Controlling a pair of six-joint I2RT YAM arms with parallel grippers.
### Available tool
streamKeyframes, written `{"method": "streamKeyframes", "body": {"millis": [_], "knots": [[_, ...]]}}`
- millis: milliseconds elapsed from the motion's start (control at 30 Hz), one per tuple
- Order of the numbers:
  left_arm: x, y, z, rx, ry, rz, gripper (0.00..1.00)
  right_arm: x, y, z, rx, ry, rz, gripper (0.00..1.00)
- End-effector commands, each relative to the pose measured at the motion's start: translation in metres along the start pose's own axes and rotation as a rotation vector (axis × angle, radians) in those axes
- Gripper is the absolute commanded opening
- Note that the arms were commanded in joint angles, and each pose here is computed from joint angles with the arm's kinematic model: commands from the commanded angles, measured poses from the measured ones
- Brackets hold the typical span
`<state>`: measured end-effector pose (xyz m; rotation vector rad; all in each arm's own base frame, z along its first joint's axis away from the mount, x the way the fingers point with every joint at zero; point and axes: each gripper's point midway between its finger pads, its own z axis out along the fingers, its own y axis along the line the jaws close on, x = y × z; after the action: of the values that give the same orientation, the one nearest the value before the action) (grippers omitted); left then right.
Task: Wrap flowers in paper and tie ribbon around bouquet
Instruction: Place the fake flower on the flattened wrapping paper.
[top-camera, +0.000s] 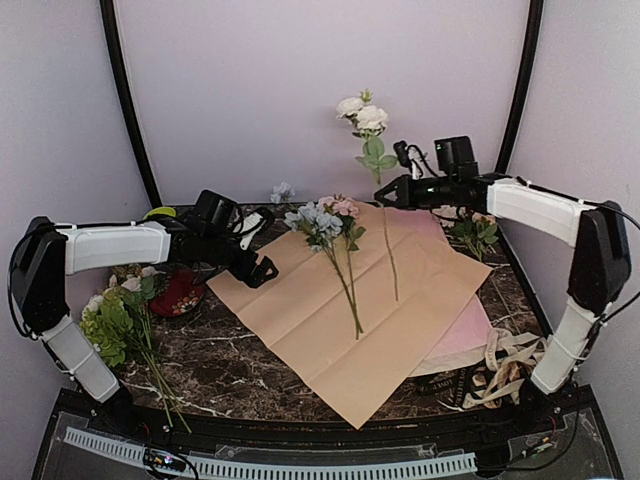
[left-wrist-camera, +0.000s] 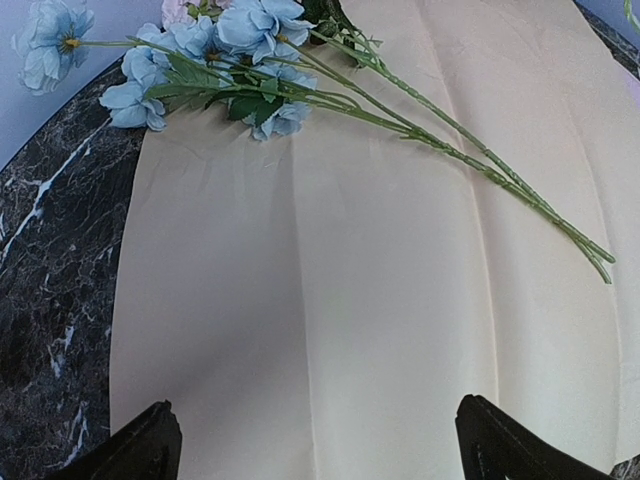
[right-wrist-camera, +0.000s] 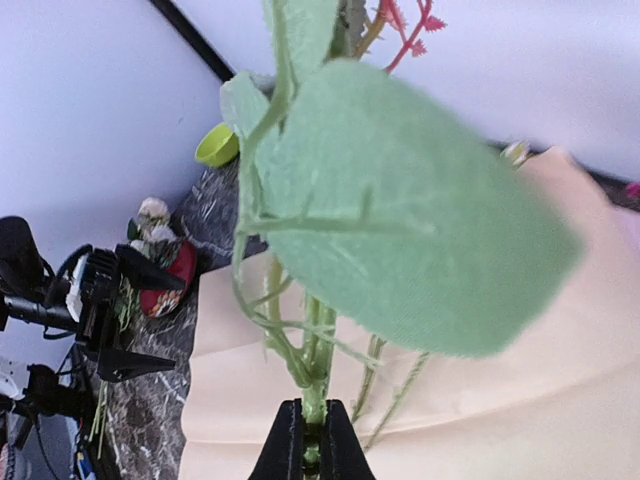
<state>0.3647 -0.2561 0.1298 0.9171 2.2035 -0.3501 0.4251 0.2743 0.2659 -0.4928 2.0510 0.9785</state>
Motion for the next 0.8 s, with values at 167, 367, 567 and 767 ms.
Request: {"method": "streamKeyframes", "body": {"millis": [167,367,567,767], "knots": [[-0.010,-0.001,-0.007,0.004,-0.019,0.012,0.99,0.099,0.017,0.113,-0.032,0.309,0.215,0.00],[-0.011,-0.001,-0.006,0.006,-0.020,0.014,0.99,0.139,-0.013,0.139,0.073,0.385,0.250,0.00],[-0.010,-0.001,-0.006,0.003,-0.017,0.016,0.99,0.148,-0.035,0.140,0.184,0.425,0.206,0.01],[-0.009,-0.001,-0.005,0.006,-0.016,0.014,0.99,0.125,-0.035,0.127,0.235,0.400,0.146,0.32]]}}
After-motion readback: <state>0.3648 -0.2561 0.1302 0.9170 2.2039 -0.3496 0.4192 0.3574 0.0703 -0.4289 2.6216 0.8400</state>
